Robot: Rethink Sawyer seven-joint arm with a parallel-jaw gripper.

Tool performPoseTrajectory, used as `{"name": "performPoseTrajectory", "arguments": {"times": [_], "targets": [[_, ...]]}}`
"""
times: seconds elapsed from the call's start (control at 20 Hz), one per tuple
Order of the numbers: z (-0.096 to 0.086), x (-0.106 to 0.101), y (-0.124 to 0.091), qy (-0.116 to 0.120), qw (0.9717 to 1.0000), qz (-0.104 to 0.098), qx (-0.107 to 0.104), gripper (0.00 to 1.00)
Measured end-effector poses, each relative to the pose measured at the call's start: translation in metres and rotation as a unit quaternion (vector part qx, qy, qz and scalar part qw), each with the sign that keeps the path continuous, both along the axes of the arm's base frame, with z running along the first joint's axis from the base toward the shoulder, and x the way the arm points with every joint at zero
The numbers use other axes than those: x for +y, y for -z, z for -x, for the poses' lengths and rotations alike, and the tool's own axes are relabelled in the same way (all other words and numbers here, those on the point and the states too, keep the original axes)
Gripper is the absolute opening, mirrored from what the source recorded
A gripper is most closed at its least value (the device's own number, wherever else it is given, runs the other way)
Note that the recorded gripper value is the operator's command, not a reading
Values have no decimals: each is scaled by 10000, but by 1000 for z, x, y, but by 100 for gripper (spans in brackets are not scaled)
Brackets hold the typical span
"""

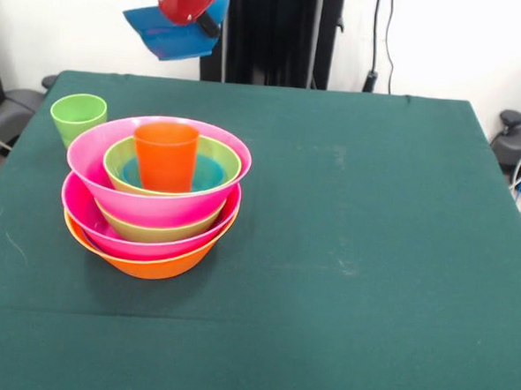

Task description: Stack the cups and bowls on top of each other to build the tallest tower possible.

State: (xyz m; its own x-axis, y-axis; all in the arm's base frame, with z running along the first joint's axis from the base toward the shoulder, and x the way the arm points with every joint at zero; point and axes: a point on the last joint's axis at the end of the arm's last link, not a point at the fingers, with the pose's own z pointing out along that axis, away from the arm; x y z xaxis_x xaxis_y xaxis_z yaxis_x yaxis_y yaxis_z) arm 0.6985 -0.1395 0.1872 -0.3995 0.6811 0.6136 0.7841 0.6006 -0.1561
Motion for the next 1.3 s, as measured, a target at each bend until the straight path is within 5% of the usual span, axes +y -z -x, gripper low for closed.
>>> {"name": "performPoseTrajectory", "arguments": {"times": [1.3], "targets": [[-10, -6, 69, 19, 9998, -100, 191, 0]]}}
